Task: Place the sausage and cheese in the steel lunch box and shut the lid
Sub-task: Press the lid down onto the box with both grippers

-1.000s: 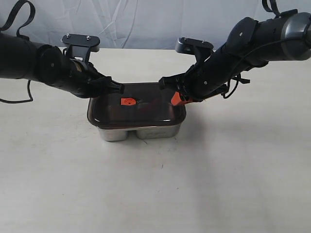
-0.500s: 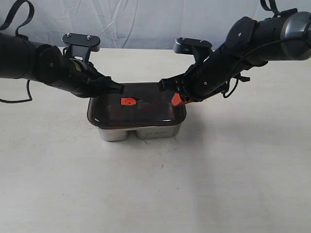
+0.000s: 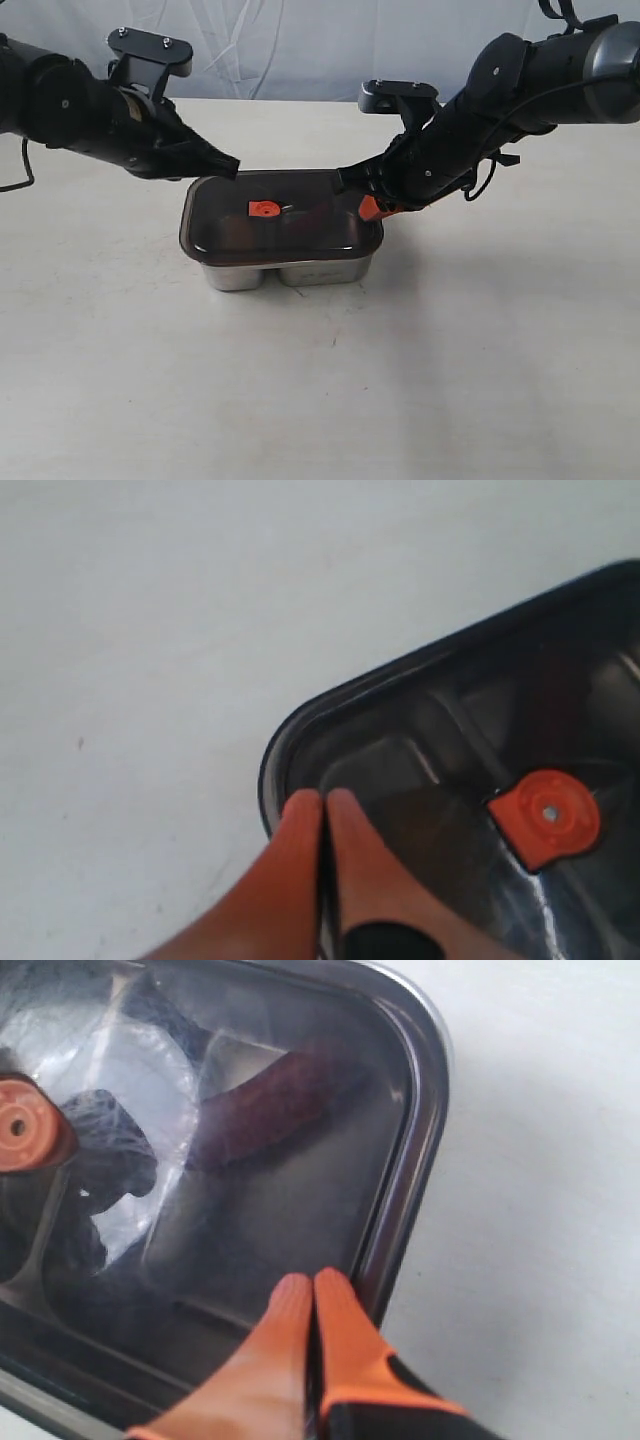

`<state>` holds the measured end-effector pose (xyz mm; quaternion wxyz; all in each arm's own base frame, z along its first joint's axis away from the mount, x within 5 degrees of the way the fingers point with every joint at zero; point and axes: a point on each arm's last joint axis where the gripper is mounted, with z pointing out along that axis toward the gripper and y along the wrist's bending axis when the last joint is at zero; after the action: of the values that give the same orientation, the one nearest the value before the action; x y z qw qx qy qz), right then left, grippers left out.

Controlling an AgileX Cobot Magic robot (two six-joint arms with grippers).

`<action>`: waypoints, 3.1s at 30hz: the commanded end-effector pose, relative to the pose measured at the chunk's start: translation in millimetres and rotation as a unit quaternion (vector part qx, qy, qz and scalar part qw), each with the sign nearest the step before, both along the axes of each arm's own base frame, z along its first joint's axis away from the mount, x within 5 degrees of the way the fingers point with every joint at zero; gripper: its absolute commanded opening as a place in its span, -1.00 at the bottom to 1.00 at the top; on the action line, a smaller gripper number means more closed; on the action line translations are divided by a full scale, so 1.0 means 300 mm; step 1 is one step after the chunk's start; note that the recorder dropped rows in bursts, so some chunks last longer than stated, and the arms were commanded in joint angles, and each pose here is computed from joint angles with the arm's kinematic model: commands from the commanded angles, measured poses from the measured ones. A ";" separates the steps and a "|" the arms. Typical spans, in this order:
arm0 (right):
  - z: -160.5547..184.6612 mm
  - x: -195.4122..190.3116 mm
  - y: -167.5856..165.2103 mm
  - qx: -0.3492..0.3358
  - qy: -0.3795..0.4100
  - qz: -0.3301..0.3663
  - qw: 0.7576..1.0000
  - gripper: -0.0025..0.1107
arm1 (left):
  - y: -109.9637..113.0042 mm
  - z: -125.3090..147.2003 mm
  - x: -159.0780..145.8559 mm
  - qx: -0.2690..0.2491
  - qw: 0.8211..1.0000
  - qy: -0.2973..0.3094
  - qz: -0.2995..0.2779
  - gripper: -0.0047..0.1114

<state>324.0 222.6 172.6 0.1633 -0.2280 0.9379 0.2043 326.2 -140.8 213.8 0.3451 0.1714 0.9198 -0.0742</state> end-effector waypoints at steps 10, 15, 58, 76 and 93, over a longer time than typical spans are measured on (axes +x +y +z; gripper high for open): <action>-0.004 -0.006 -0.006 -0.010 -0.003 0.010 1.000 -0.96 | 0.074 -0.092 0.023 0.025 0.995 0.061 0.078 -0.92; -0.004 -0.007 -0.006 -0.010 -0.002 0.010 1.000 -0.96 | 0.021 -0.123 0.020 0.021 0.996 0.061 0.057 -0.92; -0.057 -0.009 -0.003 -0.019 0.027 0.013 0.999 -0.96 | -0.083 -0.231 0.028 0.020 0.996 0.081 0.022 -0.92; -0.107 -0.015 -0.002 -0.028 0.056 0.014 0.998 -0.96 | -0.081 -0.287 0.022 0.028 0.992 0.117 0.032 -0.92; -0.108 -0.018 0.000 -0.028 0.060 0.016 0.998 -0.96 | -0.087 -0.346 -0.022 0.032 0.978 0.206 0.023 -0.92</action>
<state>326.9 221.7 159.0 0.1464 -0.2276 0.9421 0.1981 345.7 -176.4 147.3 0.2970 0.1426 0.9383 -0.1055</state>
